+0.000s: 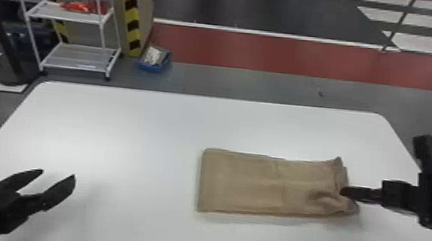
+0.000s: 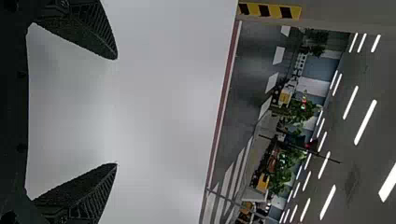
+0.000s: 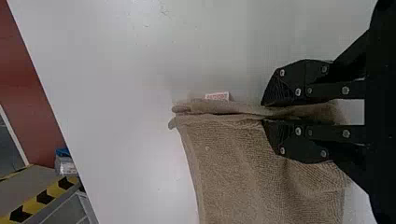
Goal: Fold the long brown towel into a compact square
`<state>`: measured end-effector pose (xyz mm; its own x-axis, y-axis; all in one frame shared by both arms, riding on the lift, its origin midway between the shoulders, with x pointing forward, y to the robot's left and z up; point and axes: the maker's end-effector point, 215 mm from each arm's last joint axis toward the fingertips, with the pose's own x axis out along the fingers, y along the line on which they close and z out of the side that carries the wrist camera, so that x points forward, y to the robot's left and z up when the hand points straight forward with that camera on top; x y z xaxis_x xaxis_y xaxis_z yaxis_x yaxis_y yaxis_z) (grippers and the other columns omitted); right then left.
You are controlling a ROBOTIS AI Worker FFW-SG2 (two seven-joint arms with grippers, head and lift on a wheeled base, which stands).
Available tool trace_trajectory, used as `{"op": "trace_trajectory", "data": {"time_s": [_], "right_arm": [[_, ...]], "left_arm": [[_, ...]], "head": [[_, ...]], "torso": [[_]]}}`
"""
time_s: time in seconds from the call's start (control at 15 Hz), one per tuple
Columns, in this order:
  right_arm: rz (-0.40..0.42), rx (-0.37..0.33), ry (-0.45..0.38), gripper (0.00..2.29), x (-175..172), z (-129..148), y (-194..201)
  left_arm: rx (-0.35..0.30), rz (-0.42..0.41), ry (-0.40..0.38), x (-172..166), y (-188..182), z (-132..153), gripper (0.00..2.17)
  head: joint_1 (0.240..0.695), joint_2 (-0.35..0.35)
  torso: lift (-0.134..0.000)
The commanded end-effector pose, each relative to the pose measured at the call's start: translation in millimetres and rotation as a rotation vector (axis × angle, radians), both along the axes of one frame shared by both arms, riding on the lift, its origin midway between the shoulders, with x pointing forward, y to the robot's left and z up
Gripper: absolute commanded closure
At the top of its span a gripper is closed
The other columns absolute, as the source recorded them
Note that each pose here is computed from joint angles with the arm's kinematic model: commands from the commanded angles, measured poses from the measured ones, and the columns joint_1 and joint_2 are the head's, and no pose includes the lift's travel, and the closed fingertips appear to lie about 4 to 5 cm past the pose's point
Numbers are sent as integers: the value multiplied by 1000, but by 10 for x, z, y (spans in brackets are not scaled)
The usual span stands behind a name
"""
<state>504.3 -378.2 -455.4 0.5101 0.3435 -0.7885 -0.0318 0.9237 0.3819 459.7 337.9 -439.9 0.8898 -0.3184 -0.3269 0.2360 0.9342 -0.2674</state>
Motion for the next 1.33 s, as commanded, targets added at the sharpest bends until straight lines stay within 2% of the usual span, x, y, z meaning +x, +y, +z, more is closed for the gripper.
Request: {"op": "trace_trajectory", "data": {"time_s": [0.0,0.2,0.47,0.67,0.73,0.93,1.13,1.27], "right_arm": [[-7,45,-2,1399,-6,9,77],[-47,148,-45,1447,13,239,126],[-95,246,-118,1447,-68,734,43],[-92,351,-201,1447,-72,1107,76],[-74,391,-237,1447,-36,1253,159],[-37,471,-285,1447,54,1430,487],[51,476,-257,1447,41,1349,1022],[100,505,-246,1447,65,1340,1401]], "left_arm": [[-2,1,1,-1,2,-6,63],[1,3,2,-7,23,-11,63],[6,4,-5,3,41,37,63],[5,-1,-5,7,17,51,63],[5,-2,-5,2,20,61,63],[4,-4,1,-31,13,49,63],[10,-2,1,-53,30,64,63],[11,-1,1,-59,42,74,63]], "head": [[695,-48],[695,-37],[695,-30],[695,-35],[695,-36],[695,-27],[695,13],[695,51]], "torso": [[-124],[-124],[-124],[-124],[-124],[-124],[-124],[-124]]}}
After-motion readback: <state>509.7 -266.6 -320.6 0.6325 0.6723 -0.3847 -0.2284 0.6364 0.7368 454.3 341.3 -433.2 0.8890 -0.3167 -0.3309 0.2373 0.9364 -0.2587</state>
